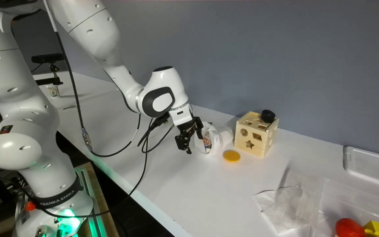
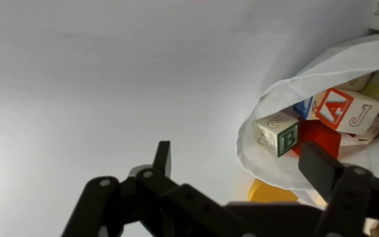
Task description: Put one white square in the white bag.
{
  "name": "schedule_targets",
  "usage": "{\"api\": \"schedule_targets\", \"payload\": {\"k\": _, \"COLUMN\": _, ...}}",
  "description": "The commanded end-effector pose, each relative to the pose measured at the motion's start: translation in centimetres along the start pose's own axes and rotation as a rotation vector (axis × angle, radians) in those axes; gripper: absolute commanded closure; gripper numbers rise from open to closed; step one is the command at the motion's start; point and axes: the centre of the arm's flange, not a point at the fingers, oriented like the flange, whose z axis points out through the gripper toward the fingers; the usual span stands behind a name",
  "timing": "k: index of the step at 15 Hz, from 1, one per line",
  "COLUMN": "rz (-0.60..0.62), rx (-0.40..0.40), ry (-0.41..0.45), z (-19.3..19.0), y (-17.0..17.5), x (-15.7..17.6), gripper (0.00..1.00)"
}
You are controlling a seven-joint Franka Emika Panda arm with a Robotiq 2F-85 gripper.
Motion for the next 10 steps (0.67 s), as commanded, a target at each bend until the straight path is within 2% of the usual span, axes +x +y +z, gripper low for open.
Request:
{"api": "schedule_targets", "payload": {"k": 1, "rz": 0.028, "rx": 0.014, "ry": 0.008, "z": 2.2, "y": -0.6, "x": 0.0, "gripper": 0.00}}
{"api": "schedule_targets", "payload": {"k": 8, "rz": 0.039, "rx": 0.105, "ry": -0.009, "z": 5.0, "y": -1.3, "x": -0.6, "gripper": 0.00}}
{"api": "schedule_targets", "payload": {"k": 10, "rz": 0.038, "rx": 0.119, "ry": -0.020, "z": 5.4, "y": -1.5, "x": -1.0, "gripper": 0.12}}
